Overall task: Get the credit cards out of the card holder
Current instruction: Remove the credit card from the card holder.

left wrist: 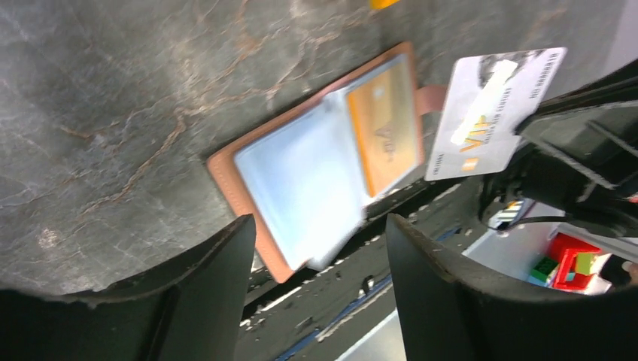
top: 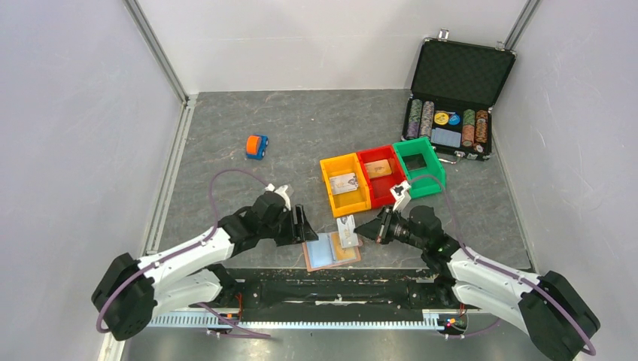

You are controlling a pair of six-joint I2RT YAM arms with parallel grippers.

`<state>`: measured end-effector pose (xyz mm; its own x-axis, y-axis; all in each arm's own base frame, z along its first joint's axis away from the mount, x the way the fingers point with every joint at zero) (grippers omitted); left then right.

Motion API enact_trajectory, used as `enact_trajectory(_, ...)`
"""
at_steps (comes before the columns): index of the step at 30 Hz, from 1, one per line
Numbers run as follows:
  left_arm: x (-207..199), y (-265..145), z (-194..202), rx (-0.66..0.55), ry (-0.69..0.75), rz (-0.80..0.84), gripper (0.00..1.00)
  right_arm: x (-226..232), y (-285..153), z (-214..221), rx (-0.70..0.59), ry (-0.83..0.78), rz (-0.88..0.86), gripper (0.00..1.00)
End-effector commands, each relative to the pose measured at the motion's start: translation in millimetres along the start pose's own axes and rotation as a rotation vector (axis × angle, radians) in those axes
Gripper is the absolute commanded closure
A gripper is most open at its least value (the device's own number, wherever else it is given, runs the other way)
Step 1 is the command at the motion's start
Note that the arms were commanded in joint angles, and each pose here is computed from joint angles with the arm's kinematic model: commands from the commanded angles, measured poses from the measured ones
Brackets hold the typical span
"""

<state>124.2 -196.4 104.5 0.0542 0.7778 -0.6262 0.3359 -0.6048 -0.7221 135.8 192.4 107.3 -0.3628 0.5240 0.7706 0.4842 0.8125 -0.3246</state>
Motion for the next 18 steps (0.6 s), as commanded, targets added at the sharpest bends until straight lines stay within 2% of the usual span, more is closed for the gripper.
enact_trajectory(1,-23.4,-18.3,-18.6,-0.081,0.052,0.047,0.28,26.8,-1.1,-26.2,-0.128,-0.004,-0.111,1.00)
enact_trajectory(14,-89.0,-29.8,-28.6,-0.075,0.071,0.488,0.21,63.7,-18.3,-39.2,-0.275,0.103,-0.379,1.00)
enact_trajectory(18,-101.7,-31.5,-32.8,-0.080,0.071,0.567,0.21,67.6,-24.7,-38.1,-0.295,0.124,-0.429,1.00)
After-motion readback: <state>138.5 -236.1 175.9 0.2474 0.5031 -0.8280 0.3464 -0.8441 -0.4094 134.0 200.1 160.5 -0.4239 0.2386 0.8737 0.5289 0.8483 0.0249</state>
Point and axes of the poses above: each gripper's point midway between its finger pads, its own y axis out along the fingers, its own x axis along the line the jaws close on, z = x × y, the point moved 6 cm from there along -y, back along the fingers, and after that the axes turned 3 degrees about -y, right-handed, at the moved point
